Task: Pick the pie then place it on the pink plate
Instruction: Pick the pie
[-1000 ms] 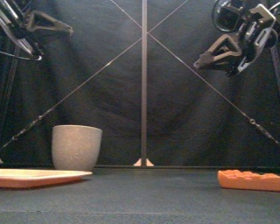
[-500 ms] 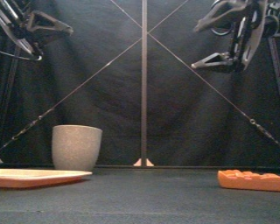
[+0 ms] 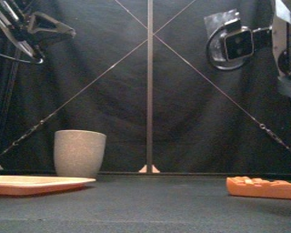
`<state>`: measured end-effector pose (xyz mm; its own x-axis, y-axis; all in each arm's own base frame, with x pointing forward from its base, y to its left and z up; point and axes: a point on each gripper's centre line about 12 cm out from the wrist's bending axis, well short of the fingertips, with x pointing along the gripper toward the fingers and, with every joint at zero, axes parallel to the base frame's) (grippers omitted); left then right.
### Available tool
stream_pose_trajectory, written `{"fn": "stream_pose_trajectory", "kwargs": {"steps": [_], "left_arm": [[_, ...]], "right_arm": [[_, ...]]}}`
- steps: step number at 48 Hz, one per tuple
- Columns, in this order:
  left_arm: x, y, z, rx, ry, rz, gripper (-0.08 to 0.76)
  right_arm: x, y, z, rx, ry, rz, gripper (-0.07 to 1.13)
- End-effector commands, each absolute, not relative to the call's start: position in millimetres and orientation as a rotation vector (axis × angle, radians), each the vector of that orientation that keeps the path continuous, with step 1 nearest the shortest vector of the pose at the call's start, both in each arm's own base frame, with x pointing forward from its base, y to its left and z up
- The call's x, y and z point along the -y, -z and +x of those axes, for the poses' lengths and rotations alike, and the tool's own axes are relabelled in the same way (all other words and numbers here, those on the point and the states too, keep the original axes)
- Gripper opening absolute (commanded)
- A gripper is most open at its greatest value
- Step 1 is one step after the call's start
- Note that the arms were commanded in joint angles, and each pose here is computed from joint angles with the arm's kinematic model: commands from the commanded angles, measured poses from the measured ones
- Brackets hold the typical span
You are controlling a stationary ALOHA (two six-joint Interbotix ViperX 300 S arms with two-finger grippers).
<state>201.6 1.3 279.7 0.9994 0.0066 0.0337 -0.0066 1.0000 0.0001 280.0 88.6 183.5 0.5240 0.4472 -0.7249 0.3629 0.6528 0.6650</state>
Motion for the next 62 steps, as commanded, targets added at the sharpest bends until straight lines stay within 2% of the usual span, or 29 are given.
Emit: {"fn": "stream_pose_trajectory", "kwargs": {"steps": [1, 7, 13, 23, 26, 43, 48, 62], "left_arm": [[-3.5, -283.6, 202.9, 0.048, -0.017, 0.002, 0.052], [-6.3, -281.1, 202.4, 0.041, -0.031, 0.002, 0.052], [-6.3, -276.8, 201.6, 0.031, -0.032, 0.001, 0.052], [-8.4, -269.3, 200.1, 0.012, -0.042, 0.000, 0.052], [-9.3, -269.3, 200.0, 0.012, -0.047, 0.000, 0.052], [-12.7, -269.6, 199.6, 0.014, -0.063, 0.009, 0.052], [-14.2, -268.3, 199.2, 0.010, -0.071, 0.009, 0.052], [-14.2, -269.7, 198.4, 0.018, -0.071, 0.008, 0.050]], "right_arm": [[-83.8, -170.3, 283.7, -1.197, -0.029, 0.873, 1.04], [-67.7, -162.4, 290.4, -1.282, 0.091, 0.816, 1.04], [-54.9, -175.5, 303.1, -1.234, 0.245, 0.760, 1.04], [-65.3, -171.3, 305.6, -1.165, 0.459, 0.710, 1.04], [-69.2, -166.0, 308.0, -1.146, 0.496, 0.721, 1.04], [-86.1, -131.6, 339.5, -1.158, 0.524, 0.677, 1.04], [-85.3, -125.6, 341.7, -1.170, 0.535, 0.658, 1.04], [-79.4, -111.7, 339.2, -1.195, 0.561, 0.644, 1.03]]}}
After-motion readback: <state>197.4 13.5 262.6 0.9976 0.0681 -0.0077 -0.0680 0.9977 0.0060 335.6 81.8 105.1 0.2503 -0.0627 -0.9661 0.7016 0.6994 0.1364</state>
